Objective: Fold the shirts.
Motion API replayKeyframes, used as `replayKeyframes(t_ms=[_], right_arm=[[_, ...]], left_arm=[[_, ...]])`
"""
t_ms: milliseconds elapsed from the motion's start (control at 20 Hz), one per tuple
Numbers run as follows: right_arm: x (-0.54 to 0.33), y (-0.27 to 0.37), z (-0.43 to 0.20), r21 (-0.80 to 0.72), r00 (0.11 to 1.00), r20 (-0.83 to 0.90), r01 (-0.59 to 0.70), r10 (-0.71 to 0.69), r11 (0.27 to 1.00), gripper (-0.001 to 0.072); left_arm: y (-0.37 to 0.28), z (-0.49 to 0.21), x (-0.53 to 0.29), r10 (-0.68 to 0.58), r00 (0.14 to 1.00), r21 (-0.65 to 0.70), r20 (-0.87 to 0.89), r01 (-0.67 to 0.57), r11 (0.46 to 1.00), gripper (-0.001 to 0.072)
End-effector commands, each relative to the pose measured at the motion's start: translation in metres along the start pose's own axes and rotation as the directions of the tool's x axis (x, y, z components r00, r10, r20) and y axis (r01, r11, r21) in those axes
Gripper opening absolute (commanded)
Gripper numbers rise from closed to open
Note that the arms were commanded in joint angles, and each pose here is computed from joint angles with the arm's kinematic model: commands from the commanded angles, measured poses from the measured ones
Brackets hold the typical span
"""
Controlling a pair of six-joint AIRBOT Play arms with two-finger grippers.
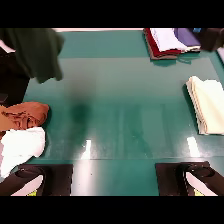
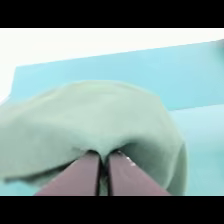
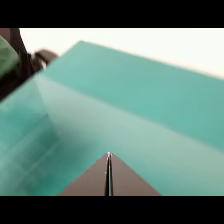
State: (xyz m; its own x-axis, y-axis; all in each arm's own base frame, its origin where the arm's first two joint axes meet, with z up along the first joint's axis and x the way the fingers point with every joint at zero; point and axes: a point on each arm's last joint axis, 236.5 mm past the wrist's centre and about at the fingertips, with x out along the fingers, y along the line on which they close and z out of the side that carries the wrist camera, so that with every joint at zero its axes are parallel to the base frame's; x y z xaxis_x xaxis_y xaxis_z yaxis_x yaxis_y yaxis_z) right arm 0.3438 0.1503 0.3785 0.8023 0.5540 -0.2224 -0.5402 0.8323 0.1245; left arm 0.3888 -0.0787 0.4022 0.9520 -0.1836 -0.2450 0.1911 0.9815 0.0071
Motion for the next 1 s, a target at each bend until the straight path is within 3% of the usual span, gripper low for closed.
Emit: replayKeyframes(t_ms=[0,200,300,400,450,500,650,800,950], right_arm=[[-0.005,0.007,0.029,-0.043,1.000,0.022,-0.018,0.019,0.999,0.0019],[-0.007,0.007,0.049,-0.076,1.000,0.016,-0.023,0.025,0.997,0.0019],[-0.010,-0.001,0.053,-0.083,1.000,0.001,-0.008,0.008,0.997,0.0018],[-0.016,-0.010,0.051,-0.064,1.000,-0.028,0.012,-0.014,0.998,0.0019],[-0.020,-0.014,0.049,-0.063,0.999,-0.043,0.022,-0.025,0.998,0.0018],[-0.025,-0.018,0.047,-0.062,0.998,-0.052,0.038,-0.041,0.997,0.0019],[-0.038,-0.030,0.044,-0.051,0.995,-0.044,0.087,-0.089,0.995,0.0019],[-0.048,-0.041,0.033,-0.023,0.990,-0.039,0.134,-0.135,0.991,0.0019],[-0.049,-0.050,0.014,0.015,0.985,-0.047,0.165,-0.164,0.986,0.0019]], left_arm=[[-0.094,0.011,-0.031,-0.253,0.967,0.066,0.017,0.251,0.966,0.0025],[-0.216,-0.071,-0.001,-0.458,0.852,0.142,-0.252,0.501,0.854,0.0026],[-0.265,-0.125,0.018,-0.479,0.782,0.212,-0.398,0.587,0.781,0.0027],[-0.287,-0.164,0.042,-0.470,0.739,0.192,-0.482,0.613,0.767,0.0050],[-0.291,-0.175,0.054,-0.463,0.734,0.165,-0.497,0.604,0.780,0.0356],[-0.293,-0.182,0.064,-0.458,0.733,0.126,-0.503,0.586,0.800,0.0616],[-0.277,-0.187,0.088,-0.425,0.753,0.104,-0.503,0.540,0.835,0.0621],[-0.222,-0.194,0.124,-0.343,0.782,0.000,-0.521,0.402,0.916,0.0621],[-0.181,-0.247,0.147,-0.329,0.717,-0.156,-0.614,0.298,0.942,0.0621]])
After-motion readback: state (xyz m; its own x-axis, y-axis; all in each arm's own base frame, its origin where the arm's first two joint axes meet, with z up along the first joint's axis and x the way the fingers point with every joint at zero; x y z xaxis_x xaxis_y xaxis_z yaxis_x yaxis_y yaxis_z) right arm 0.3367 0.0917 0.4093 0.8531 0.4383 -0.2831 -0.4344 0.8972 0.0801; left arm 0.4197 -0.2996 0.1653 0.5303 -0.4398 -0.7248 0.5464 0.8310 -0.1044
